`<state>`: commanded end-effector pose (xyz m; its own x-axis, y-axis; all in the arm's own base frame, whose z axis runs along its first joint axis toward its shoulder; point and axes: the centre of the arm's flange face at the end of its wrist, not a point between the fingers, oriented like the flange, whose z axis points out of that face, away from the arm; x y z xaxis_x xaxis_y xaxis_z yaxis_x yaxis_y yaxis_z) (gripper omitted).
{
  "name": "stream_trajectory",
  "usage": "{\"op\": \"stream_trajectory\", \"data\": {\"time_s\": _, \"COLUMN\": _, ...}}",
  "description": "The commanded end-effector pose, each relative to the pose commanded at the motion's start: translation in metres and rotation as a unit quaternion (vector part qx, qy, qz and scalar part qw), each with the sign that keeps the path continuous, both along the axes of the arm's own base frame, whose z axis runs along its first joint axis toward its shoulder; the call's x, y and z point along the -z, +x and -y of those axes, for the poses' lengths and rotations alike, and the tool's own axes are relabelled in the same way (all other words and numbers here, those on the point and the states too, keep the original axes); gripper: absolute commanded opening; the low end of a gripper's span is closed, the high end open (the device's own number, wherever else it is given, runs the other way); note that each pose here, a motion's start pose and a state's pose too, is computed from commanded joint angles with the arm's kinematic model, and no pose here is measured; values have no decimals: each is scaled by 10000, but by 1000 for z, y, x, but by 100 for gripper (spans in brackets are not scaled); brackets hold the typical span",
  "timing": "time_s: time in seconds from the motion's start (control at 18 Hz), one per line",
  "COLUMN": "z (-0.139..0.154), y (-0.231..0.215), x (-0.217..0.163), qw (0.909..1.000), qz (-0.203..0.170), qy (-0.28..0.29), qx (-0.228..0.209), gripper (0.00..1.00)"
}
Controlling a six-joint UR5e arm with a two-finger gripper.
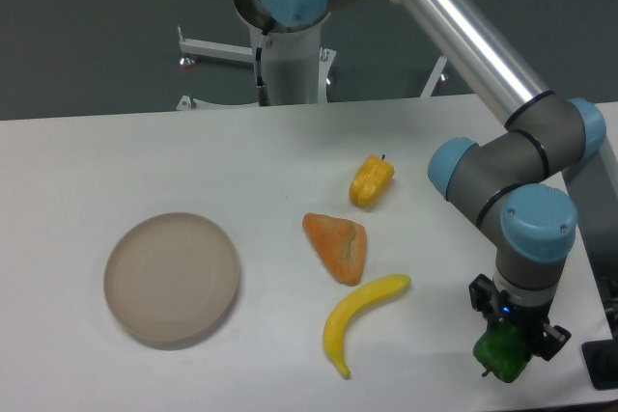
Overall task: Place the green pepper on the table
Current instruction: 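Hold the green pepper in the gripper at the table edge, then lift the green pepper and carry it toward the yellow pepper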
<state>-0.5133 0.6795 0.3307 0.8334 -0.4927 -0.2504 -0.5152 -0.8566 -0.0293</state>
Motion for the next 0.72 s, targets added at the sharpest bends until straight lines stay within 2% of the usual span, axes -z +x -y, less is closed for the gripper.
{"op": "stream_trajectory", "data": {"time_s": 0.17, "z": 23, "y": -3, "x": -10, "qw": 9999, "qz": 121, "qy": -7, "qx": -56, "gripper": 42}}
{"op": "stream_trajectory", "data": {"time_s": 0.33, "z": 54, "y": -3, "x": -17, "qw": 9995, "qz": 168, "qy": -170, "qx": 216, "gripper": 42}}
{"op": "stream_trajectory", "data": {"time_s": 0.61, "z": 129, "y": -10, "x": -20, "qw": 9967, "qz": 455, "qy": -290, "qx": 600, "gripper": 42}}
{"op": "stream_trajectory", "data": {"time_s": 0.72, "z": 163, "y": -4, "x": -6, "qw": 9940, "qz": 633, "qy": -440, "qx": 773, "gripper": 42}}
